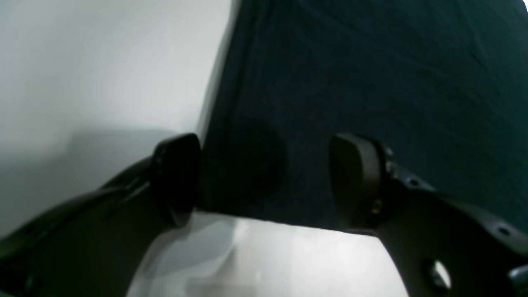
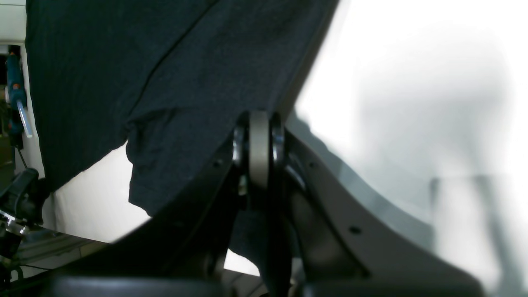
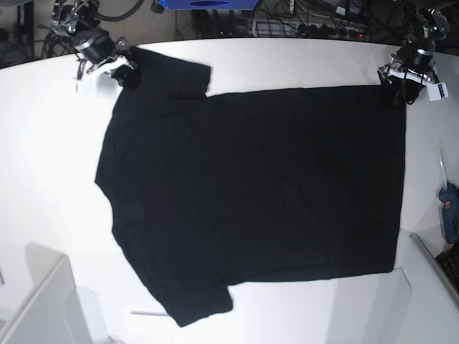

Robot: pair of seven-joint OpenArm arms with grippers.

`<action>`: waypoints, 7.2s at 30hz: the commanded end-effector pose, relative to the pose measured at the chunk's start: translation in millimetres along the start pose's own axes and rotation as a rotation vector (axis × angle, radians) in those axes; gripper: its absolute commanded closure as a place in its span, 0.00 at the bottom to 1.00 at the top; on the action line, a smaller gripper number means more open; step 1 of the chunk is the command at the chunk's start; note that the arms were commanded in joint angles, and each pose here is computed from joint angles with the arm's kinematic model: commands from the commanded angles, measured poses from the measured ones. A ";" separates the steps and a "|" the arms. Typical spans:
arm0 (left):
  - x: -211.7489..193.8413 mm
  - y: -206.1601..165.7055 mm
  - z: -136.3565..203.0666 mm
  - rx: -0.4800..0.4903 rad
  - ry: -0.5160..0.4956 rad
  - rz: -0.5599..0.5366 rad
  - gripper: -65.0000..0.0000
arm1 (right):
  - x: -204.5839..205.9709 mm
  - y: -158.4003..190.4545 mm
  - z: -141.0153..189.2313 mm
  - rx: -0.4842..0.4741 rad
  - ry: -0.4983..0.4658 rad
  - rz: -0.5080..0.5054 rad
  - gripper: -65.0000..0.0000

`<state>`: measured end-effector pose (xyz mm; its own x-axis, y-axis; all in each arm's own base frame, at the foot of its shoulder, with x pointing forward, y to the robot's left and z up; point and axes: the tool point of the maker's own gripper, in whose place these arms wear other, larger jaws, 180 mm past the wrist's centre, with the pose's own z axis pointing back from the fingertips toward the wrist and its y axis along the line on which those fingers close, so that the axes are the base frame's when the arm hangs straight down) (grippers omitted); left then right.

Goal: Fold the T-shirt properly

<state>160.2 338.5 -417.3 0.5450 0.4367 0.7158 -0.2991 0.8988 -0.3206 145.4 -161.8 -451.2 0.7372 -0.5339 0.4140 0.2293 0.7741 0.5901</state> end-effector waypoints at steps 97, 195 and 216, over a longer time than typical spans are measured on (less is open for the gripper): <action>19.6 -26.9 68.4 0.024 0.059 -0.228 1.00 | 48.4 50.3 50.2 0.024 -0.107 0.222 1.00; 107.0 -50.0 -60.0 0.093 -0.025 -0.147 1.00 | 197.2 96.6 -95.3 0.072 -0.081 0.165 1.00; 136.5 -34.3 -33.0 0.150 -0.136 -0.133 0.11 | 210.4 93.6 -42.0 0.016 -0.287 0.186 0.54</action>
<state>267.9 356.4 -345.7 0.5188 0.3189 0.7932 -0.3385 0.9286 -0.1520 340.8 -181.6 -353.7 0.5999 -0.4595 0.6549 0.1160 0.8599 0.4970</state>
